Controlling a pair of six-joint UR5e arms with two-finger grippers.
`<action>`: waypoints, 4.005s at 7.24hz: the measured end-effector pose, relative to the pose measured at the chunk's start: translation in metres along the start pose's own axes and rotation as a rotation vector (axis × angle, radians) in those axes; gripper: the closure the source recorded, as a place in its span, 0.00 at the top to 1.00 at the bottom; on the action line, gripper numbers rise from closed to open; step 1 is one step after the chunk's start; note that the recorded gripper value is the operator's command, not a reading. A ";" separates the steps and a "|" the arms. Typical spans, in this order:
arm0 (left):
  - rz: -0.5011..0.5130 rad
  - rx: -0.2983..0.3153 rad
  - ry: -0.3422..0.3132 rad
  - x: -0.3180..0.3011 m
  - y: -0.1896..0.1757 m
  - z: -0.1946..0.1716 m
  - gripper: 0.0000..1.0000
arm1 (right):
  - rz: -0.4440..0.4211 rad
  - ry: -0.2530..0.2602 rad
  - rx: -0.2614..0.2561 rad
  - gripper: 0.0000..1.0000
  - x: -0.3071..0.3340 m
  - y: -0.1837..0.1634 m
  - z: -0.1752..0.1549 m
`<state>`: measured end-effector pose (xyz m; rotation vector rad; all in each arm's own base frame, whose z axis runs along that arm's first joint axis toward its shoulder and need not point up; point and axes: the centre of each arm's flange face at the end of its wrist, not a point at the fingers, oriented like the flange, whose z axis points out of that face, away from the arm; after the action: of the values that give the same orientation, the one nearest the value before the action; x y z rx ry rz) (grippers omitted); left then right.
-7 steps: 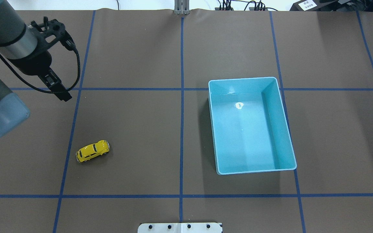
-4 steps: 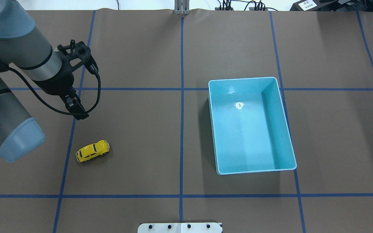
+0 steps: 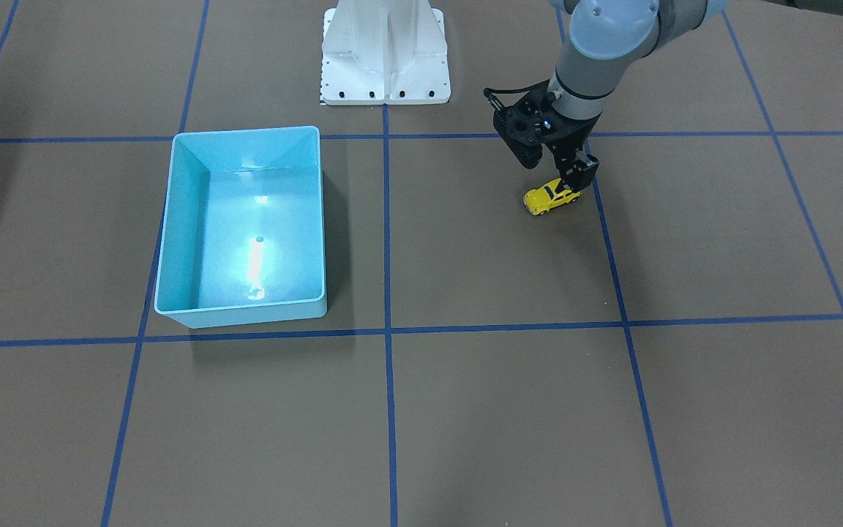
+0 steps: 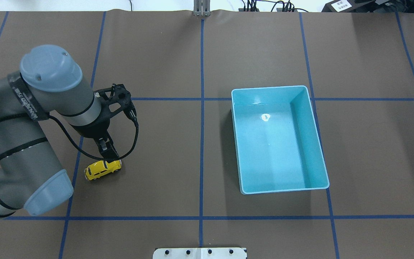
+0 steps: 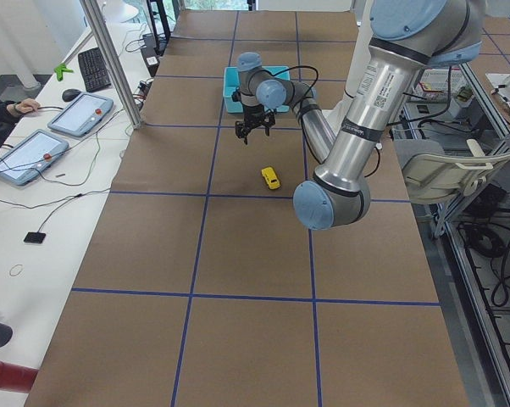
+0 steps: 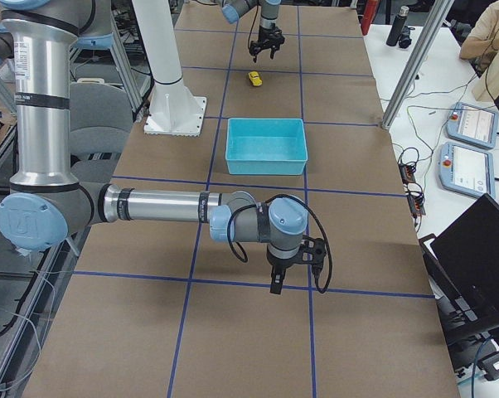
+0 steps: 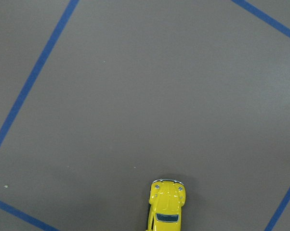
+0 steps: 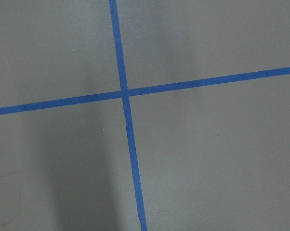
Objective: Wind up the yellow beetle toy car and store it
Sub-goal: 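Move the left gripper down over the yellow beetle toy car, then press the left gripper on the car and drag it backward to wind it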
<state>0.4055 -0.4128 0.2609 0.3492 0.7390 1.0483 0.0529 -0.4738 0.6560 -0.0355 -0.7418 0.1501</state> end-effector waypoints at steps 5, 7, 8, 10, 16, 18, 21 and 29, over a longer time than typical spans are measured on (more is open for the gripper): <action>0.035 -0.022 -0.094 0.021 -0.001 0.052 1.00 | 0.012 0.001 -0.008 1.00 0.004 0.003 0.003; 0.059 -0.047 -0.126 0.032 0.009 0.075 1.00 | 0.017 0.002 -0.014 1.00 0.007 0.003 0.007; 0.064 -0.057 -0.127 0.034 0.015 0.084 1.00 | 0.019 0.003 -0.016 1.00 0.008 0.004 0.008; 0.074 -0.054 -0.124 0.030 0.027 0.099 1.00 | 0.020 0.003 -0.017 1.00 0.008 0.004 0.008; 0.083 -0.052 -0.128 0.019 0.040 0.118 1.00 | 0.023 0.004 -0.020 1.00 0.009 0.003 0.009; 0.087 -0.041 -0.127 0.017 0.038 0.125 1.00 | 0.023 0.004 -0.020 1.00 0.009 0.003 0.009; 0.090 -0.035 -0.126 0.014 0.038 0.130 0.98 | 0.023 0.004 -0.021 1.00 0.010 0.003 0.010; 0.098 -0.007 -0.123 0.014 0.036 0.132 0.98 | 0.024 0.004 -0.022 1.00 0.011 0.003 0.011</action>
<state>0.4781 -0.3734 0.3707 0.4433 0.6129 1.1117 0.0530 -0.4692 0.6706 -0.0654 -0.7392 0.1652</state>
